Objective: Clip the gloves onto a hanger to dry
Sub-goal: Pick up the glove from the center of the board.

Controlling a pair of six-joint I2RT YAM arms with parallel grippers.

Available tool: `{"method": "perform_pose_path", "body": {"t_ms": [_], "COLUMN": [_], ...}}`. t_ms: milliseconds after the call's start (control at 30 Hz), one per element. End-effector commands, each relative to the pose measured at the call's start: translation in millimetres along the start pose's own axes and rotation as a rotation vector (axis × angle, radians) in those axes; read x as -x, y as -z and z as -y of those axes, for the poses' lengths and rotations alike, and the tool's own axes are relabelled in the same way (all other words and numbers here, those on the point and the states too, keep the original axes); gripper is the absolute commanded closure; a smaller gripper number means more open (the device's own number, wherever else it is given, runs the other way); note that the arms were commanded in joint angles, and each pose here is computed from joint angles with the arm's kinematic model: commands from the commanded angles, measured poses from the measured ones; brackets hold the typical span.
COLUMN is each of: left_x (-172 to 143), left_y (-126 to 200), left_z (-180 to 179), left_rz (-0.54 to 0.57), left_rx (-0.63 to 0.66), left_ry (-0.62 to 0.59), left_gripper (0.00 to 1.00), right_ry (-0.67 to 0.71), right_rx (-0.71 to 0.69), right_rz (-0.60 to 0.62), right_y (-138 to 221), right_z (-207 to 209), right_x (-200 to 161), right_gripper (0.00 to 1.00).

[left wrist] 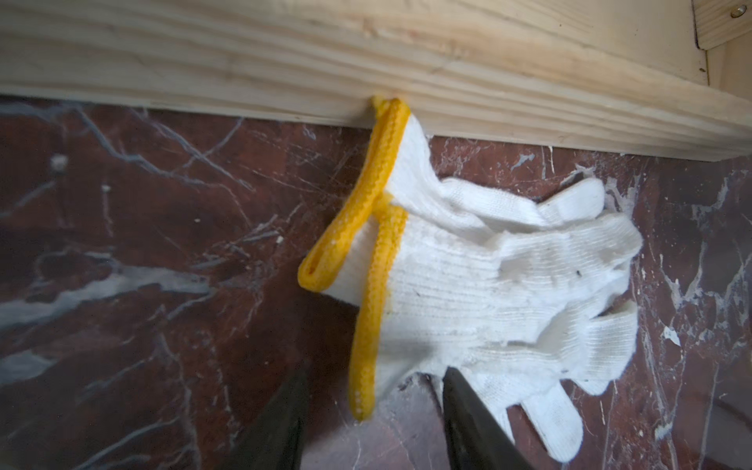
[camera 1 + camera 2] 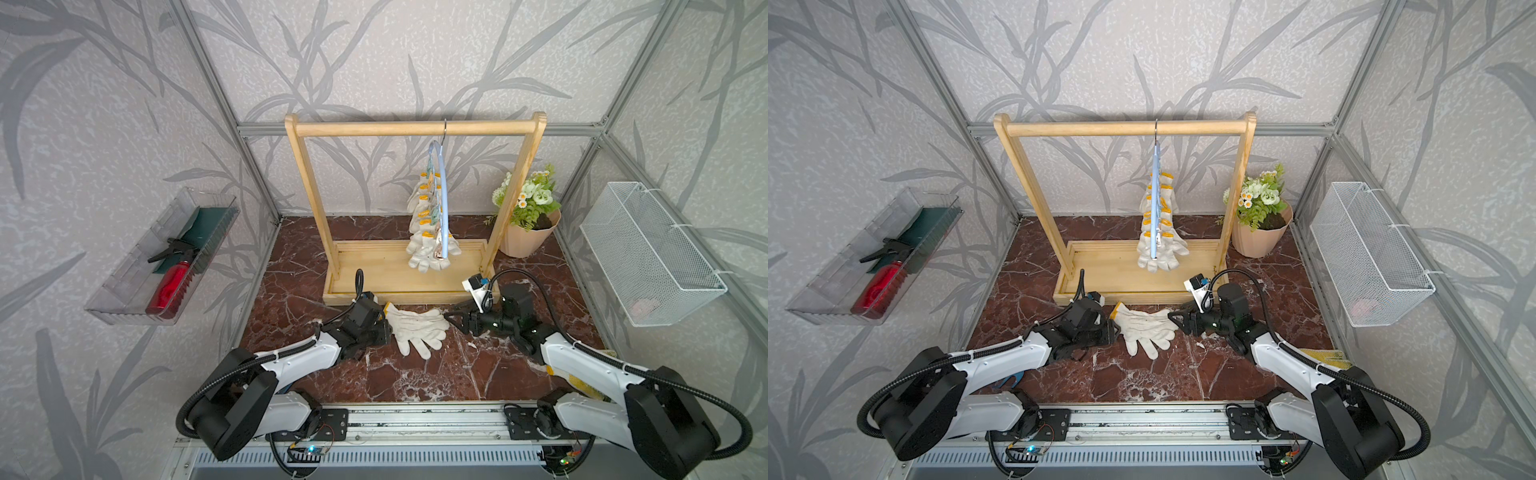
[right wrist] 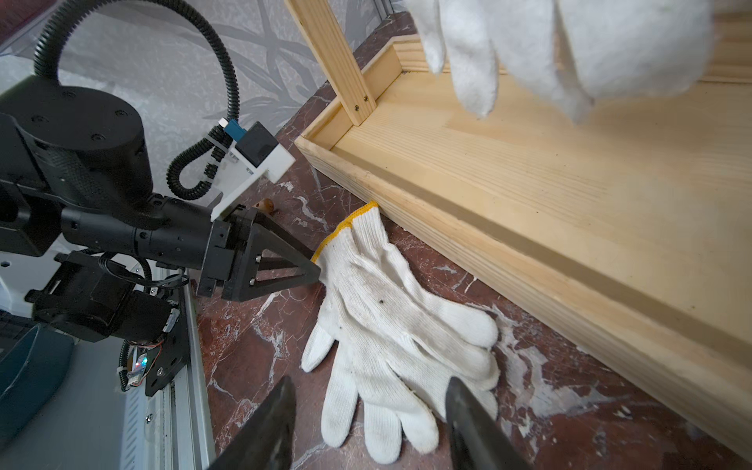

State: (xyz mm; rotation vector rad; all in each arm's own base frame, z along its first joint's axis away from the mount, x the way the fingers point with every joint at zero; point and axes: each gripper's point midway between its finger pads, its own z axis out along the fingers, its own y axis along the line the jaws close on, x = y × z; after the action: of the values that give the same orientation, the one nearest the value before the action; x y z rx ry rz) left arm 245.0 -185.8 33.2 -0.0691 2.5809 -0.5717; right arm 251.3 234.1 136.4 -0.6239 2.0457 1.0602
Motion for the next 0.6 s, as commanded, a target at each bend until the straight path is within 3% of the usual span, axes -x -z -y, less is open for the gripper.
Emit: {"method": "perform_pose_path", "body": {"t_ms": [0, 100, 233, 367, 567], "left_x": [5.1, 2.4, 4.9, 11.0, 19.4], "left_y": [-4.4, -11.1, -16.5, -3.9, 46.5], "left_z": [12.1, 13.6, 26.8, 44.4, 77.2], "left_rz": [0.020, 0.008, -0.004, -0.030, -0.086], "left_rx": [-0.058, -0.070, -0.125, -0.170, -0.256], "left_ry": [0.031, 0.022, -0.008, -0.090, -0.351], "left_gripper": [0.51, 0.61, 0.82, 0.99, 1.00], "right_ry": [0.007, 0.002, -0.001, -0.002, 0.035], "right_rx": [0.031, 0.038, 0.073, 0.164, 0.332], "right_rz": [0.011, 0.004, -0.011, -0.039, -0.092], "right_y": [-3.0, -4.4, -5.9, -6.2, -9.4], "right_z": [-5.5, -5.4, -9.9, -25.0, -59.9], "right_x": [2.4, -0.4, -4.5, -8.0, -12.6], "right_gripper": [0.41, 0.41, 0.42, 0.41, 0.41]}}
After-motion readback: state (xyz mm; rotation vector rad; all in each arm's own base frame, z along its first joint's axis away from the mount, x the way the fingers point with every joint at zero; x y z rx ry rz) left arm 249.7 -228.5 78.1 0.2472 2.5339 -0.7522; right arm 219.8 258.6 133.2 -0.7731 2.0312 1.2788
